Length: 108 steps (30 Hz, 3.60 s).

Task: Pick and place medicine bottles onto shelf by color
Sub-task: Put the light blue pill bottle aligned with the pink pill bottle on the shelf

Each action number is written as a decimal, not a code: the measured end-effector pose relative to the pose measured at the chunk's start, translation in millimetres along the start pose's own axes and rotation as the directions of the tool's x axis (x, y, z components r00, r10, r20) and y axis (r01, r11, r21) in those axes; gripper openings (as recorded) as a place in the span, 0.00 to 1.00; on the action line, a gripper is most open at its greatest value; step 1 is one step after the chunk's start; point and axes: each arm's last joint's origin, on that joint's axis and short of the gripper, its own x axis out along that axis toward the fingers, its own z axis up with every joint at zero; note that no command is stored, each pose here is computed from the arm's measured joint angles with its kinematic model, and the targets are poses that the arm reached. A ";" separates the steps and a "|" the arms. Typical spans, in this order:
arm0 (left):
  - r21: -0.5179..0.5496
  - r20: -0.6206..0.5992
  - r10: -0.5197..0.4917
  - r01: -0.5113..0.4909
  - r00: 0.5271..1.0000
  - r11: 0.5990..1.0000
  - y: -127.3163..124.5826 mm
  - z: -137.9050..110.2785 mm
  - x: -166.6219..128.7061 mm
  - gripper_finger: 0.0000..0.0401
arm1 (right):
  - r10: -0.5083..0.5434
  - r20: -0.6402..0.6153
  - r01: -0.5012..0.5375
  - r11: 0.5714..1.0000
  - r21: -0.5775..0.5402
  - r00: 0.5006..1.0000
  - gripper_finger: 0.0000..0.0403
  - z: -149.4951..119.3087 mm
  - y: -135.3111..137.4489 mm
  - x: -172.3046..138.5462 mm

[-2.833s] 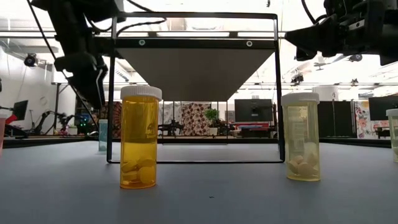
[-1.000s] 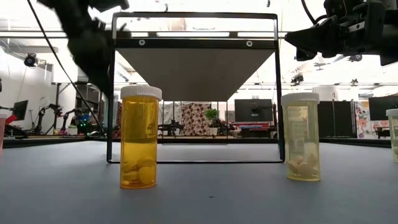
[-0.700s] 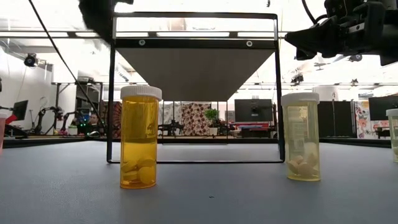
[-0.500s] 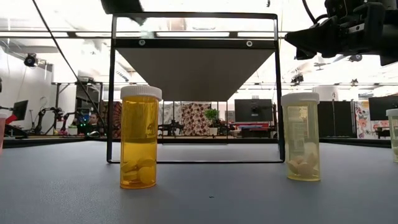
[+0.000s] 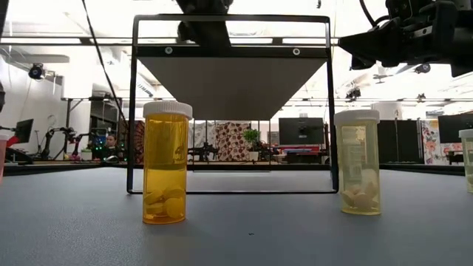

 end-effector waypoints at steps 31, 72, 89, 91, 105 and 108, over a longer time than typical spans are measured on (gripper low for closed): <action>0.006 0.015 -0.082 0.082 0.997 0.997 8.5 -6.0 -19.6 0.52 | 0.001 -0.007 -0.001 1.000 -0.015 1.000 0.02 -0.6 0.1 0.0; 0.553 0.638 -0.402 -0.028 0.656 0.833 -38.3 -155.5 -70.6 0.22 | 0.063 -0.179 -0.019 0.972 0.236 0.982 0.02 58.4 -18.8 135.9; 0.531 0.683 -0.401 -0.039 0.610 0.846 -8.2 -190.1 -74.3 0.22 | -0.078 -0.547 0.206 0.963 0.176 0.834 0.02 46.1 -32.2 208.0; 0.527 0.690 -0.401 -0.038 0.603 0.849 -6.2 -191.0 -75.9 0.22 | -0.108 -0.594 0.239 0.960 0.146 0.797 0.02 45.1 -34.0 214.0; 0.529 0.687 -0.401 -0.039 0.606 0.848 -6.5 -191.6 -75.0 0.22 | -0.183 -0.673 0.279 0.960 0.036 0.717 0.02 44.8 -49.1 223.3; 0.529 0.686 -0.401 -0.039 0.607 0.847 -6.6 -191.7 -74.8 0.22 | -0.200 -0.678 0.293 0.956 0.024 0.707 0.02 42.0 -58.1 221.5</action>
